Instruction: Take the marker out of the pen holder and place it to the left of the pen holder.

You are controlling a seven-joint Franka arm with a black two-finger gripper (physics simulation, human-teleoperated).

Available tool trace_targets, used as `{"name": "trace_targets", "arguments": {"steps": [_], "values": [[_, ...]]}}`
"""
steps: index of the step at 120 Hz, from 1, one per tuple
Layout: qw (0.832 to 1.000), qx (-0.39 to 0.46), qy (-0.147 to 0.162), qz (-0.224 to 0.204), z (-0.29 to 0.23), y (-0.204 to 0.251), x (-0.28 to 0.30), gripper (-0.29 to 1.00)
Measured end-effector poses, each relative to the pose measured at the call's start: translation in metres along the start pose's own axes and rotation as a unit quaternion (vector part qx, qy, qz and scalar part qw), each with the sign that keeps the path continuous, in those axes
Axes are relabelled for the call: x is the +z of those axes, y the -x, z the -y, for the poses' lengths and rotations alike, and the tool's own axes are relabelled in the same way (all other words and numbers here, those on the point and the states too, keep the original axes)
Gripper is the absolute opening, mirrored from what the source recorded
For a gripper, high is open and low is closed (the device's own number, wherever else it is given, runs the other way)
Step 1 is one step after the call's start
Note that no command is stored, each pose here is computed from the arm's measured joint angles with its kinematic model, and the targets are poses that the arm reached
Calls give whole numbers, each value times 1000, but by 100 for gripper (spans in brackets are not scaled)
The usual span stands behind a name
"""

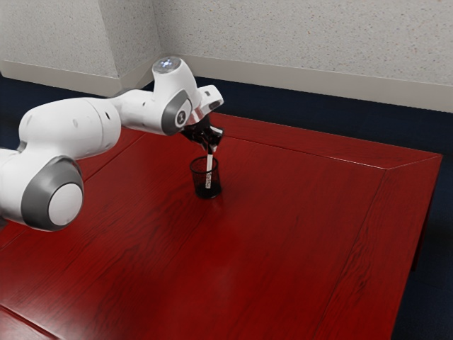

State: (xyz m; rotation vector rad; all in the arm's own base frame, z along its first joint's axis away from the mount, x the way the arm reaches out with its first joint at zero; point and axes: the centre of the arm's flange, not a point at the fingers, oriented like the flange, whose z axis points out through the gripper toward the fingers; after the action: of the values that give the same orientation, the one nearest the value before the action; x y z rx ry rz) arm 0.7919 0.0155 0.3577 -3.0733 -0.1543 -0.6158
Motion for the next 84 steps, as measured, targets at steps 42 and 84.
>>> {"name": "trace_targets", "arguments": {"steps": [42,84], "values": [[1000,1,-1,-12,0,1,12,2],[999,12,-22,-27,1,-9,-24,-7]]}}
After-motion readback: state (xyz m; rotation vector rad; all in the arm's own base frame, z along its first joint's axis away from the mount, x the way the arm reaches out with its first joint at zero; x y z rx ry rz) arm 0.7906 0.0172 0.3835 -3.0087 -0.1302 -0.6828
